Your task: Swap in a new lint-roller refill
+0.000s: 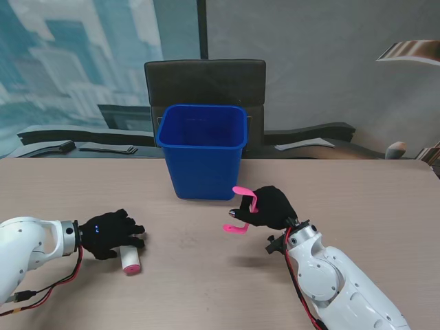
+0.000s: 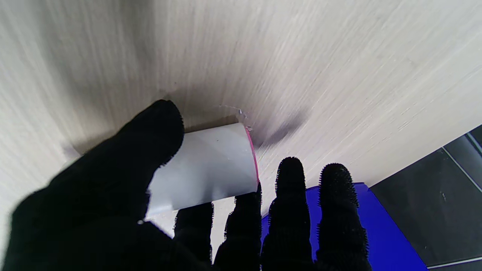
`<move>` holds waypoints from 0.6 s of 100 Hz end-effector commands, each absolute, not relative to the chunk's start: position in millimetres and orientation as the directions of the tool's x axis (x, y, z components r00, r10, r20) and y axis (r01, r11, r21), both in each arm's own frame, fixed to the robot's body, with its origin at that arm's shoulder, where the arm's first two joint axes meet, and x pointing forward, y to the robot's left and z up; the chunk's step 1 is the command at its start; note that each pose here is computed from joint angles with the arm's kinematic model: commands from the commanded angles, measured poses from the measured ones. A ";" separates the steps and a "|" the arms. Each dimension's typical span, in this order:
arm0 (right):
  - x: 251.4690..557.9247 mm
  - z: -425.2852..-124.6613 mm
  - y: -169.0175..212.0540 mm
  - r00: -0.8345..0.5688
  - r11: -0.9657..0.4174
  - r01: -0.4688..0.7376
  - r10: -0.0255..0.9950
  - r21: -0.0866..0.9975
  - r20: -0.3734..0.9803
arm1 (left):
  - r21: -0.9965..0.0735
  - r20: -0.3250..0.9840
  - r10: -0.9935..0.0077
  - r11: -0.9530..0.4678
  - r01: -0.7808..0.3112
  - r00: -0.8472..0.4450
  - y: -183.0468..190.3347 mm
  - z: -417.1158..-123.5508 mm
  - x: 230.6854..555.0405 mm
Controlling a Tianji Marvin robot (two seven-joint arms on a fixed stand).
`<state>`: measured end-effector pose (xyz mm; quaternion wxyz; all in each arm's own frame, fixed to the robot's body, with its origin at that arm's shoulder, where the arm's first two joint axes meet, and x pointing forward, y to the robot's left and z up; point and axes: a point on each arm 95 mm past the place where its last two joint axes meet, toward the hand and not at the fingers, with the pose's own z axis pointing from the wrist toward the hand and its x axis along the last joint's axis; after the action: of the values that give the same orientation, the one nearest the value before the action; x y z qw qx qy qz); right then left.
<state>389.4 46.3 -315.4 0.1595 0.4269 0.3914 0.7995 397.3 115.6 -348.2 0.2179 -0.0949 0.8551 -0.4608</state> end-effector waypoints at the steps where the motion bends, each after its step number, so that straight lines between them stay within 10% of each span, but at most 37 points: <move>1: 387.2 -315.4 48.7 -0.592 -0.638 0.089 0.584 0.765 0.556 | -0.812 -0.287 -0.365 0.583 0.023 -0.885 120.7 -354.7 397.1; 60: 384.4 -311.8 46.1 -0.603 -0.637 0.088 0.578 0.766 0.550 | -0.877 -0.275 -0.411 0.478 0.052 -0.869 99.7 -350.6 379.0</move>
<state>388.7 43.5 -312.8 0.1602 0.4225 0.3919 0.8014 392.9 112.5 -346.8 0.2442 -0.1112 0.8320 -0.4856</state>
